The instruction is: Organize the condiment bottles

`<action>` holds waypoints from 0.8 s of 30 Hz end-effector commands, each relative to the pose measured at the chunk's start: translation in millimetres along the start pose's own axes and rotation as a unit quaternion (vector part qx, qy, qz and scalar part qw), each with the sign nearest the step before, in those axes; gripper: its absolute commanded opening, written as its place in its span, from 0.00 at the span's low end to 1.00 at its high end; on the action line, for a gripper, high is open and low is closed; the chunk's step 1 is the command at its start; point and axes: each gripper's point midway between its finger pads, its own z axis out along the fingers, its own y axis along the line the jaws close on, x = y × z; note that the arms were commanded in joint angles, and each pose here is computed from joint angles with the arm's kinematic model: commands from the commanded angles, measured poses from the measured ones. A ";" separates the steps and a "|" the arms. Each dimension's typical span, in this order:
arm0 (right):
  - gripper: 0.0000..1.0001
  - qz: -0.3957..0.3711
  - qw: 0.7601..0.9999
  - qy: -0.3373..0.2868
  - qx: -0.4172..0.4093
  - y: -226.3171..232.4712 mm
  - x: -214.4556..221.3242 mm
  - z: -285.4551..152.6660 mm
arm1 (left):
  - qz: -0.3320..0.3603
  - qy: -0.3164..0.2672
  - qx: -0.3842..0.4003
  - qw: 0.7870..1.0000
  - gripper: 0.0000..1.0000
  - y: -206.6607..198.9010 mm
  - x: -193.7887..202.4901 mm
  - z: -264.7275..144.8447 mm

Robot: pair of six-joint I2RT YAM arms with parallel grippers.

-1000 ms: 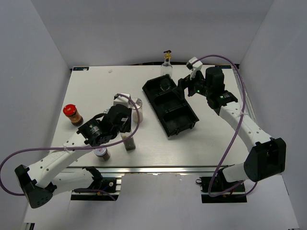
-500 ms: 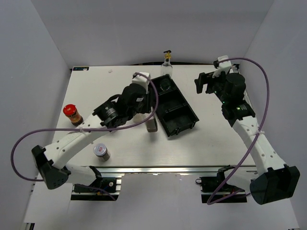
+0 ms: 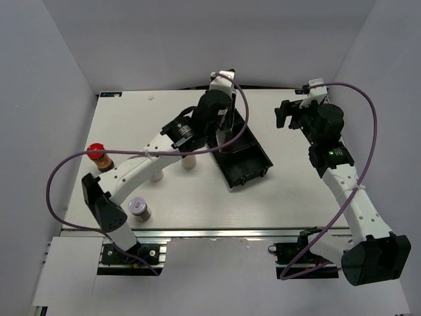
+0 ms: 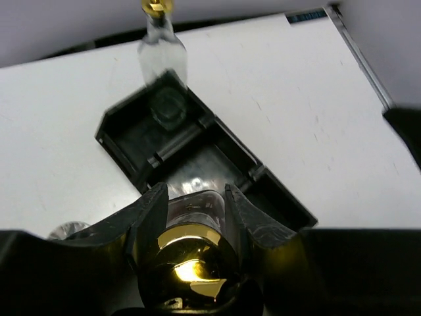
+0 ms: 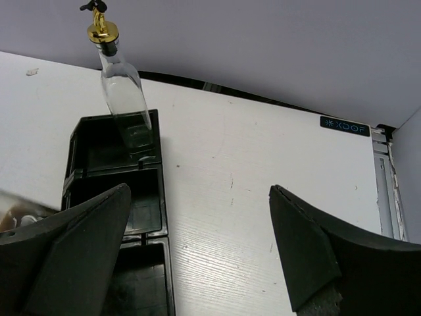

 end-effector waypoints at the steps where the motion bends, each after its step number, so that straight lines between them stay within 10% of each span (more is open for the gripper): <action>1: 0.89 0.002 0.999 -0.032 0.013 -6.3 -15.7 0.7 | -0.060 -0.119 -0.059 0.989 0.00 27.6 -92.3 -11.2; 24: 0.89 0.008 0.998 -0.015 0.059 -25.5 -6.0 12.6 | -0.165 -0.193 -0.230 0.939 0.00 117.4 -114.8 77.3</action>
